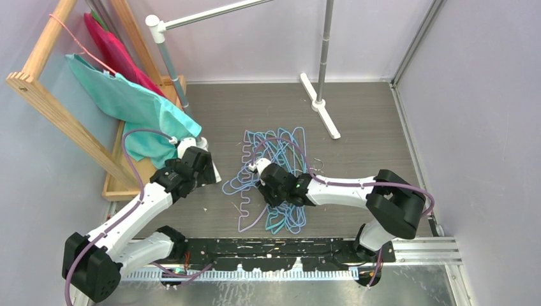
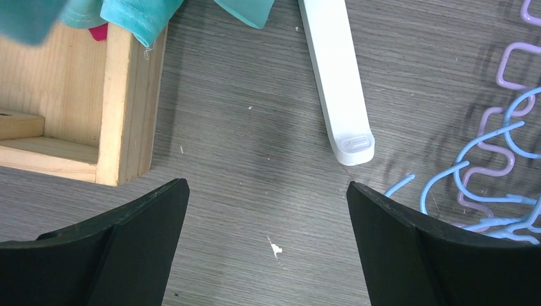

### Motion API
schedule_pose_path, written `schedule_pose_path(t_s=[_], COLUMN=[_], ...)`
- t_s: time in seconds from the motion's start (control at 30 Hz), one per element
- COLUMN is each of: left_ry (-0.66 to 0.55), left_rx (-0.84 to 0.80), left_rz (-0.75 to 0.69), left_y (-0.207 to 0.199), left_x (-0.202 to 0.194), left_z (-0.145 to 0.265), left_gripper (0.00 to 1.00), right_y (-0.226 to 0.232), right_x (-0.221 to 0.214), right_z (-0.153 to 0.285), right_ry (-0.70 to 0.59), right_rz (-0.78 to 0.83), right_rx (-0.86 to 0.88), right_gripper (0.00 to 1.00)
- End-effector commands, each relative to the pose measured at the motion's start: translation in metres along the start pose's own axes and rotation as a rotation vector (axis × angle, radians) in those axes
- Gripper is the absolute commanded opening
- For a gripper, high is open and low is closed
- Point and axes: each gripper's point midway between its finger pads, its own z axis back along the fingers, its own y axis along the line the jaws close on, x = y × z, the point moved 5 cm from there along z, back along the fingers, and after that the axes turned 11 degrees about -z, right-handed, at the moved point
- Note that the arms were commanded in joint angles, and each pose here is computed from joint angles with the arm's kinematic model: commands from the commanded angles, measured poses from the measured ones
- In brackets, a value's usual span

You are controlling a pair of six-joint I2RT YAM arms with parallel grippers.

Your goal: Organize the hangers

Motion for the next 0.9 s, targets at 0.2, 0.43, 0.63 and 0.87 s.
schedule_pose_path(t_s=[0.2,0.43,0.63,0.87], left_ry=[-0.051,-0.054,-0.059,-0.062], left_rx=[0.0,0.024,0.016,-0.006], left_rz=[0.037,0.026,0.051,0.074], left_y=[0.004,0.01,0.013,0.01], left_x=[0.007,0.009,0.005,0.004], left_z=[0.009,0.014,0.018,0.017], left_gripper=[0.98,0.98,0.98,0.98], right_y=[0.017,0.024,0.02,0.018], right_x=[0.034,0.04,0.038,0.026], right_z=[0.03,0.05,0.052,0.034], right_ry=[-0.111,-0.129,-0.151,-0.094], right_rz=[-0.012,-0.031,-0.032,-0.019], right_rx=[0.068,0.126,0.115,0.102], right_gripper=[0.15,0.24,0.26,0.33])
